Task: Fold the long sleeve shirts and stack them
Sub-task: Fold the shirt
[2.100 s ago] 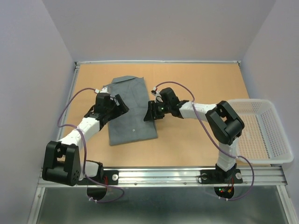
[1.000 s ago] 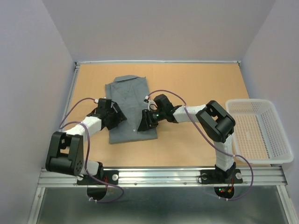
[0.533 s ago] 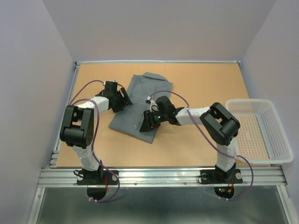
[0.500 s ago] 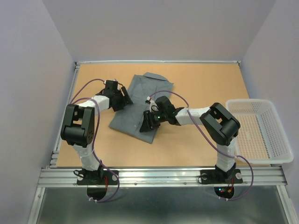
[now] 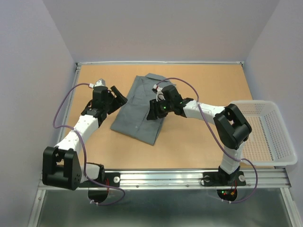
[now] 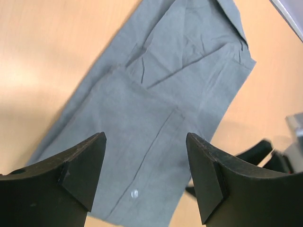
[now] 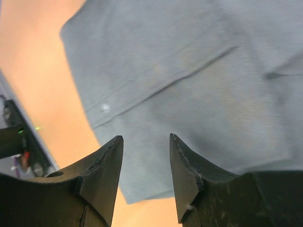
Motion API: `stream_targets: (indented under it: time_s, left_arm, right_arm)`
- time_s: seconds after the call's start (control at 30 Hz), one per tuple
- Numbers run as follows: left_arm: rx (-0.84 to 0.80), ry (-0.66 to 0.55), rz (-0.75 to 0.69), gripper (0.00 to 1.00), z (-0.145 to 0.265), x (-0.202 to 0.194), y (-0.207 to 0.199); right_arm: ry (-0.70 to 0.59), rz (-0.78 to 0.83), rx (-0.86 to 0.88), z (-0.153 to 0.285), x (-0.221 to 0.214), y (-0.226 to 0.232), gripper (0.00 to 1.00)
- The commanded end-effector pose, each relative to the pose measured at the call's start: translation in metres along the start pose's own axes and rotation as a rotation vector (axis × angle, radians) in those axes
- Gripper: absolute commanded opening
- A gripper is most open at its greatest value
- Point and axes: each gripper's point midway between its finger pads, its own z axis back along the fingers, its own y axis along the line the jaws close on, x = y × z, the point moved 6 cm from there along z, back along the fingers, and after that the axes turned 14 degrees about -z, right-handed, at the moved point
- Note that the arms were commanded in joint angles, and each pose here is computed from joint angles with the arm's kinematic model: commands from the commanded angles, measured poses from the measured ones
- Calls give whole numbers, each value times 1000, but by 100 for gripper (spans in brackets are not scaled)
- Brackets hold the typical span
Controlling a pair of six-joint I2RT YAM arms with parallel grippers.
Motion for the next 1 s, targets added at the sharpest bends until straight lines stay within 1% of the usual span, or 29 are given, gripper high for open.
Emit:
stream_targets:
  time_s: [0.0, 0.07, 0.13, 0.2, 0.3, 0.37, 0.4, 0.43, 0.5, 0.57, 0.6, 0.63, 0.7, 0.77, 0.83, 0.87, 0.9, 0.93, 0.97]
  left_arm:
    - [70, 122, 111, 78, 6, -52, 23]
    - [73, 147, 132, 76, 1, -64, 28]
    - [72, 157, 135, 74, -5, -68, 29]
    - [105, 176, 136, 70, -15, -73, 35]
    - [138, 157, 127, 67, -30, -69, 40]
    - [150, 165, 114, 66, -38, -68, 42]
    - [169, 193, 105, 66, -46, -73, 45]
    - [172, 185, 92, 65, -51, -65, 45]
    - [193, 210, 80, 65, -64, -66, 51]
    - [197, 189, 45, 65, -76, -49, 50]
    - [216, 215, 24, 64, -85, -52, 54]
    - [210, 189, 7, 64, -91, -35, 49]
    - [206, 189, -56, 65, -105, -25, 52]
    - [203, 166, -94, 65, -111, -4, 48]
    - [188, 115, -101, 66, -107, 21, 40]
    - [183, 94, -102, 69, -102, 29, 38]
    - [164, 43, -108, 71, -88, 45, 30]
    - [158, 20, -108, 74, -80, 52, 27]
    - [181, -11, -108, 80, -71, 59, 29]
  right_arm:
    - [-41, 53, -61, 15, 18, -10, 49]
    - [-23, 63, -107, 10, 13, -22, 49]
    - [1, 60, -124, 8, 7, -29, 48]
    - [27, 54, -118, 4, 1, -32, 47]
    - [49, 60, -133, 0, -8, -38, 45]
    - [59, 70, -148, -4, -13, -40, 45]
    - [69, 83, -147, -7, -17, -37, 45]
    - [84, 88, -150, -11, -21, -38, 45]
    - [105, 118, -138, -21, -29, -27, 44]
    - [137, 144, -136, -34, -42, -16, 44]
    - [145, 148, -134, -38, -45, -12, 44]
    - [140, 147, -122, -41, -44, -3, 44]
    - [160, 163, -100, -49, -52, 10, 44]
    - [166, 195, -80, -52, -52, 26, 44]
    - [159, 217, -99, -49, -49, 33, 44]
    - [111, 242, -118, -46, -38, 41, 45]
    - [87, 264, -130, -43, -32, 45, 46]
    - [74, 275, -149, -39, -29, 46, 48]
    - [35, 299, -178, -37, -23, 51, 49]
